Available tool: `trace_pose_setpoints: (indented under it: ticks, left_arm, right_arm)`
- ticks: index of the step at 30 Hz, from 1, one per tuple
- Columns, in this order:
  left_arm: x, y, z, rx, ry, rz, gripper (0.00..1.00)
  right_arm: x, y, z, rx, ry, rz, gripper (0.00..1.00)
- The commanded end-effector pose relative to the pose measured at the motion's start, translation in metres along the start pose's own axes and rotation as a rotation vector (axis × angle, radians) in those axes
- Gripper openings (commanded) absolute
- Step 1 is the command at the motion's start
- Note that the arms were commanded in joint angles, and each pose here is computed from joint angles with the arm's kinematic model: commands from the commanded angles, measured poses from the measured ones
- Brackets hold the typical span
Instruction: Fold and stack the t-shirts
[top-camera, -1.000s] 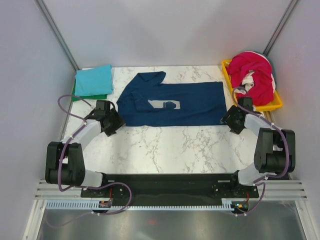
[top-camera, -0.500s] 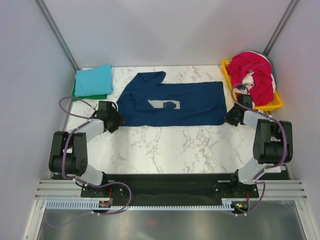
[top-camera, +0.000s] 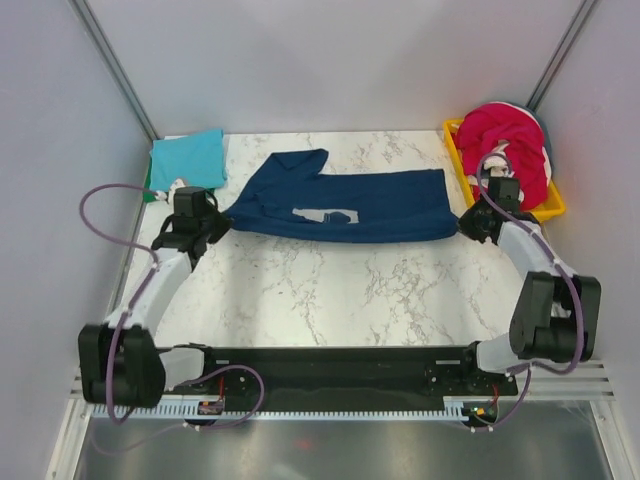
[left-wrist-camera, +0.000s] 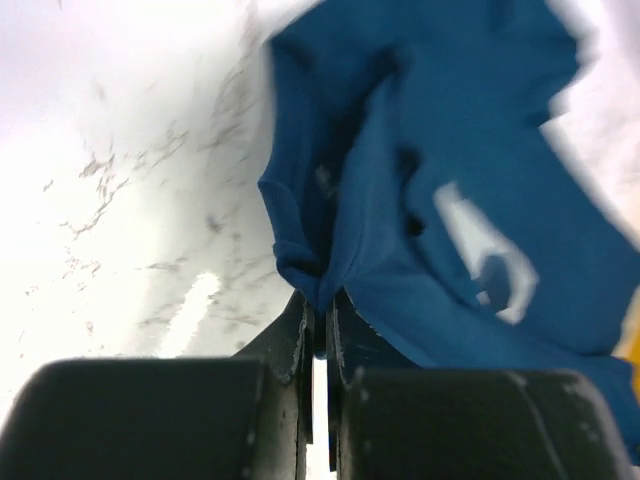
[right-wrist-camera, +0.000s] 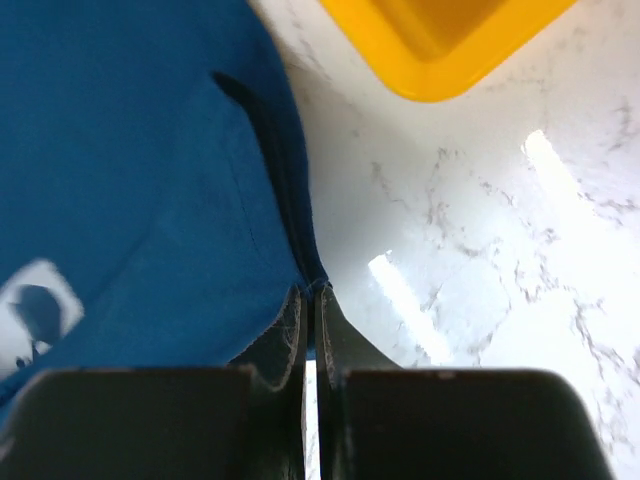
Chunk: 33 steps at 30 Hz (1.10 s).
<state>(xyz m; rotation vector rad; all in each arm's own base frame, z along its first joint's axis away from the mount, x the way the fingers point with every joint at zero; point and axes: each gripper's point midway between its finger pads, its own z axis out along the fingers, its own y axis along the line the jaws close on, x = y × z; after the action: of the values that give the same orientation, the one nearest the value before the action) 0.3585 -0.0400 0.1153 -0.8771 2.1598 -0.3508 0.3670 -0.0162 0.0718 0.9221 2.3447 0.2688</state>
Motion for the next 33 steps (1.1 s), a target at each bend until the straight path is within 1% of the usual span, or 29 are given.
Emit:
trace_pose_setpoints:
  ticks: [1, 2, 3, 4, 5, 6, 8, 9, 10, 11, 13, 15, 16, 17, 19, 21, 23, 25, 27, 28, 29, 30, 31, 32, 33]
  left_arm:
    - [-0.042, -0.009, -0.052, 0.019, -0.150, 0.000, 0.02]
    - [-0.037, -0.003, -0.055, 0.008, -0.136, 0.003, 0.02]
    - [-0.020, 0.015, -0.058, -0.031, -0.094, 0.002, 0.02]
    - [-0.009, 0.023, -0.059, -0.043, -0.071, 0.000, 0.02]
    - [0.003, 0.032, -0.059, -0.053, -0.039, -0.012, 0.02]
    - [0.027, 0.052, -0.055, -0.089, 0.013, -0.019, 0.02]
    - [0.047, 0.060, -0.063, -0.067, 0.054, -0.054, 0.03]
    - [0.064, 0.073, -0.065, -0.095, 0.100, -0.063, 0.03]
    - [0.065, 0.071, -0.074, -0.063, 0.089, -0.076, 0.03]
    - [0.069, 0.068, -0.079, -0.038, 0.102, -0.092, 0.04]
    - [0.075, 0.073, -0.092, -0.034, 0.108, -0.107, 0.04]
    - [0.070, 0.069, -0.108, 0.012, 0.065, -0.123, 0.04]
    - [0.073, 0.068, -0.113, 0.020, 0.070, -0.127, 0.05]
    - [0.072, 0.065, -0.118, 0.045, 0.056, -0.141, 0.06]
    - [0.072, 0.065, -0.121, 0.042, 0.059, -0.154, 0.07]
    - [0.078, 0.064, -0.126, 0.033, 0.104, -0.166, 0.11]
    - [0.086, 0.066, -0.134, 0.016, 0.152, -0.177, 0.13]
    - [0.089, 0.065, -0.142, 0.035, 0.160, -0.184, 0.13]
    - [0.094, 0.069, -0.155, 0.038, 0.169, -0.189, 0.15]
    - [0.097, 0.073, -0.160, 0.032, 0.174, -0.184, 0.17]
    - [0.096, 0.072, -0.168, 0.041, 0.169, -0.178, 0.25]
    - [0.103, 0.079, -0.175, 0.023, 0.194, -0.170, 0.33]
    - [0.103, 0.079, -0.183, 0.039, 0.186, -0.160, 0.46]
    - [0.101, 0.079, -0.189, 0.044, 0.178, -0.157, 0.57]
    - [0.095, 0.075, -0.201, 0.065, 0.157, -0.151, 0.61]
  right_arm:
    - [-0.026, 0.003, -0.044, -0.006, -0.103, -0.004, 0.00]
    - [-0.006, -0.017, -0.039, 0.033, -0.062, 0.016, 0.00]
    - [0.000, -0.025, -0.041, 0.040, -0.063, 0.044, 0.00]
    - [0.012, -0.036, -0.037, 0.053, -0.041, 0.065, 0.00]
    - [0.039, -0.058, -0.030, 0.089, 0.016, 0.093, 0.00]
    - [0.050, -0.059, -0.028, 0.061, 0.047, 0.106, 0.00]
    - [0.076, -0.076, -0.026, 0.078, 0.110, 0.131, 0.00]
    - [0.082, -0.078, -0.030, 0.068, 0.119, 0.136, 0.00]
    - [0.085, -0.081, -0.033, 0.069, 0.122, 0.140, 0.00]
    - [0.092, -0.085, -0.036, 0.071, 0.127, 0.140, 0.00]
    - [0.089, -0.082, -0.052, 0.053, 0.088, 0.140, 0.00]
    - [0.080, -0.074, -0.068, 0.018, 0.035, 0.137, 0.00]
    - [0.081, -0.073, -0.075, 0.020, 0.037, 0.143, 0.00]
    - [0.072, -0.067, -0.085, -0.004, 0.000, 0.139, 0.00]
    - [0.073, -0.068, -0.093, 0.006, 0.002, 0.143, 0.00]
    - [0.075, -0.069, -0.098, 0.013, 0.007, 0.141, 0.01]
    - [0.080, -0.072, -0.100, 0.018, 0.010, 0.138, 0.03]
    - [0.090, -0.079, -0.100, 0.036, 0.029, 0.143, 0.05]
    - [0.097, -0.082, -0.102, 0.042, 0.035, 0.159, 0.12]
    - [0.101, -0.083, -0.103, 0.039, 0.044, 0.166, 0.28]
    - [0.104, -0.082, -0.105, 0.030, 0.044, 0.170, 0.36]
    - [0.108, -0.082, -0.108, 0.030, 0.059, 0.181, 0.41]
    - [0.109, -0.082, -0.111, 0.028, 0.055, 0.185, 0.58]
    - [0.105, -0.080, -0.116, 0.021, 0.036, 0.188, 0.69]
    - [0.102, -0.078, -0.124, 0.012, 0.013, 0.188, 0.78]
